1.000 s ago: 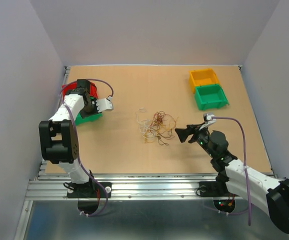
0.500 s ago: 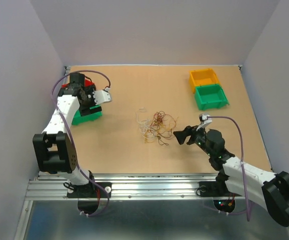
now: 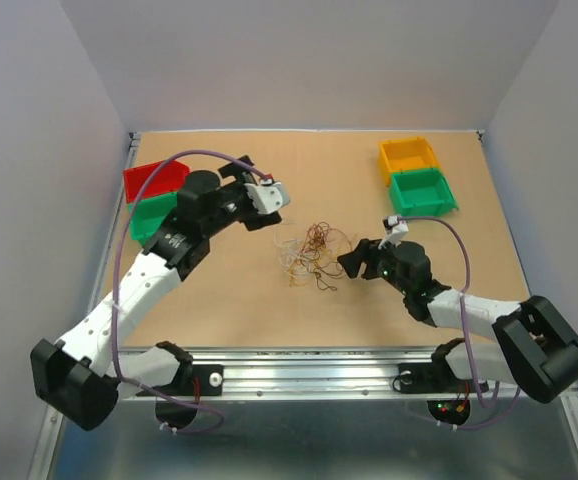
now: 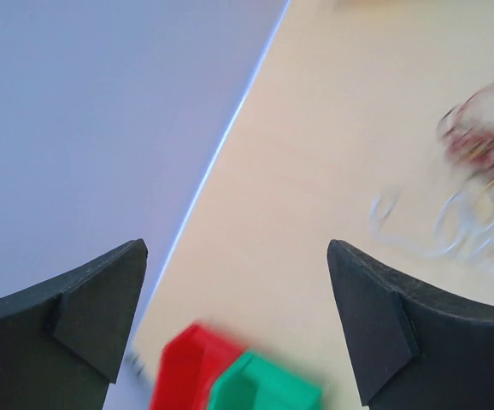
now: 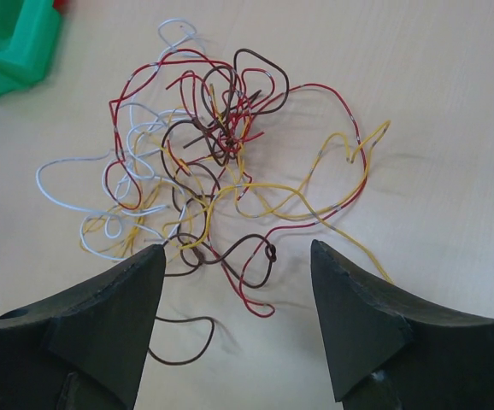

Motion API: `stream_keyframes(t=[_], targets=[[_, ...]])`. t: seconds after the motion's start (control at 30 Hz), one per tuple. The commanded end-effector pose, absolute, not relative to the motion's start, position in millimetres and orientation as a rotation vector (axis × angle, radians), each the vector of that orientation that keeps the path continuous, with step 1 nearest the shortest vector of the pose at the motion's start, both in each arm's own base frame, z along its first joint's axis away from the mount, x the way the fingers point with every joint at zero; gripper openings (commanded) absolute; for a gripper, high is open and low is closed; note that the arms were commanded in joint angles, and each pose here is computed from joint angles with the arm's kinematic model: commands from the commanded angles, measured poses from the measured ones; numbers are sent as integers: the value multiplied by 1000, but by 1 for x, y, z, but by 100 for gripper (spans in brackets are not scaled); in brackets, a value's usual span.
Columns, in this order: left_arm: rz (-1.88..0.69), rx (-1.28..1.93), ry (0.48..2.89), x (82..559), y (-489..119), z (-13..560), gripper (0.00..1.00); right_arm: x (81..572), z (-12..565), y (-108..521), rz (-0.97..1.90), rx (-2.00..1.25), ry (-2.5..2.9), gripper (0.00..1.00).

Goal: Untangle the cables

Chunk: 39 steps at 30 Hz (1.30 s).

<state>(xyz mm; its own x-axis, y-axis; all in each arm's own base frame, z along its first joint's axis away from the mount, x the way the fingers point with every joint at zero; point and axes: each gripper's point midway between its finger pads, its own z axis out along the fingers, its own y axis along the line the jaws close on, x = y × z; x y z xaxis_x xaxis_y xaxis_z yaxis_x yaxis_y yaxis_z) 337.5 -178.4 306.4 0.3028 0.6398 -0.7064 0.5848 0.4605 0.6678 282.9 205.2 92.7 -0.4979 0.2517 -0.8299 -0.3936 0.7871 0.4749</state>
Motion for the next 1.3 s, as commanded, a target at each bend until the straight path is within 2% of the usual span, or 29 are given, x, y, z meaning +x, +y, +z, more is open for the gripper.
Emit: stream_keyframes(t=[0.0, 0.13, 0.2, 0.27, 0.3, 0.33, 0.37, 0.47, 0.5, 0.7, 0.77, 0.97, 1.1, 1.27], targets=[[-141, 921, 1338, 357, -239, 323, 98, 313, 125, 224, 835, -73, 1850, 73], [-193, 751, 1276, 379, -253, 339, 96, 325, 114, 236, 850, -79, 1881, 66], [-208, 695, 1260, 385, -255, 338, 96, 334, 112, 243, 854, -77, 1888, 57], [-203, 694, 1288, 388, -256, 321, 95, 339, 114, 247, 858, -81, 1886, 44], [-203, 658, 1285, 387, -253, 321, 95, 341, 120, 250, 871, -92, 1871, 26], [-197, 655, 1310, 385, -249, 302, 95, 340, 125, 252, 878, -98, 1857, 18], [-205, 630, 1270, 382, -247, 307, 95, 338, 130, 251, 876, -109, 1843, 9], [-161, 610, 1290, 377, -235, 285, 96, 332, 171, 245, 878, -109, 1740, 1], [-158, 598, 1294, 377, -233, 285, 96, 329, 169, 240, 845, -108, 1777, 1], [-236, 573, 1254, 353, -228, 299, 96, 322, 282, 242, 824, -218, 1625, 1], [-273, 589, 1234, 345, -231, 301, 96, 319, 299, 241, 819, -238, 1606, 1], [-438, 716, 1120, 305, -249, 310, 96, 296, 388, 245, 929, -291, 1418, 1], [-531, 768, 1045, 283, -258, 321, 98, 286, 417, 246, 958, -315, 1356, 0], [-678, 853, 907, 252, -275, 328, 98, 280, 428, 249, 994, -342, 1333, 1]])
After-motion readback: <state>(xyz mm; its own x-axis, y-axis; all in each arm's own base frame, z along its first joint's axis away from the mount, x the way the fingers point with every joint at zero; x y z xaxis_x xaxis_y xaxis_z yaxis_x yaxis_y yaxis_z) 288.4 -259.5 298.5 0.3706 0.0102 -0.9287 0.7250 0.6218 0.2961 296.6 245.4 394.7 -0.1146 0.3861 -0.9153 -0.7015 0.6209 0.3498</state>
